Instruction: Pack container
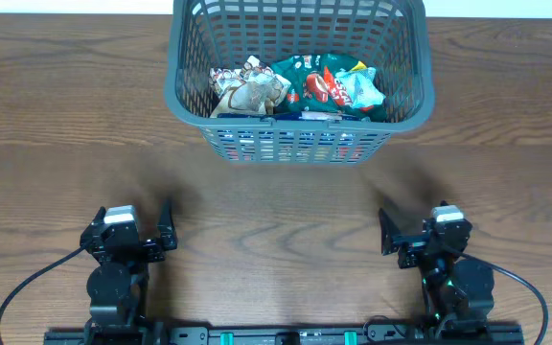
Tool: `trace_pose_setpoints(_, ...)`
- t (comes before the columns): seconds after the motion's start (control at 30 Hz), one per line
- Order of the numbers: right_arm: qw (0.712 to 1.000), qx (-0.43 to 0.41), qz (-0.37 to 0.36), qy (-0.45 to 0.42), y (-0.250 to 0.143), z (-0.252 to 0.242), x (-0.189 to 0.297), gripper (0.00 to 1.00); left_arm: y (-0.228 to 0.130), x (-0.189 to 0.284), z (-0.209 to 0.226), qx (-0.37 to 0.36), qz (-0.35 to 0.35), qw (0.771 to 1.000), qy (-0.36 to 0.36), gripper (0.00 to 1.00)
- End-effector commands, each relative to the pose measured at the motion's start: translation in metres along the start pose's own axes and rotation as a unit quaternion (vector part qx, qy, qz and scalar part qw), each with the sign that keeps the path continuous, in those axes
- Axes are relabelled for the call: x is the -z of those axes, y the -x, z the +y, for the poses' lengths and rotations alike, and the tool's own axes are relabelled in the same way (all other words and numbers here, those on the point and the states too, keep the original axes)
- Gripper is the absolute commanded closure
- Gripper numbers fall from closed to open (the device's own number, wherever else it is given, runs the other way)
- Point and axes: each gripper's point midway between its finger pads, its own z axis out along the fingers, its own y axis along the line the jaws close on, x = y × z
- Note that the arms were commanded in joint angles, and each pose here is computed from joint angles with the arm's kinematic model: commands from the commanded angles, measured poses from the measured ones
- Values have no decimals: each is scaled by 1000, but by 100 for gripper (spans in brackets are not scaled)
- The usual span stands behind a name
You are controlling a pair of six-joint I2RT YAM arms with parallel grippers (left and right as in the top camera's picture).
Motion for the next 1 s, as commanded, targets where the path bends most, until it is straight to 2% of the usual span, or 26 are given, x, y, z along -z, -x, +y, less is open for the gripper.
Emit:
trace_pose_setpoints(0.0,1000,28,-3,15,-1,5,-1,1,-10,-3,3,2,10,1000,9,1)
trace_pose_setpoints(0.97,999,33,-2,22,-2,9,0,1,-10,-3,3,2,9,1000,9,1)
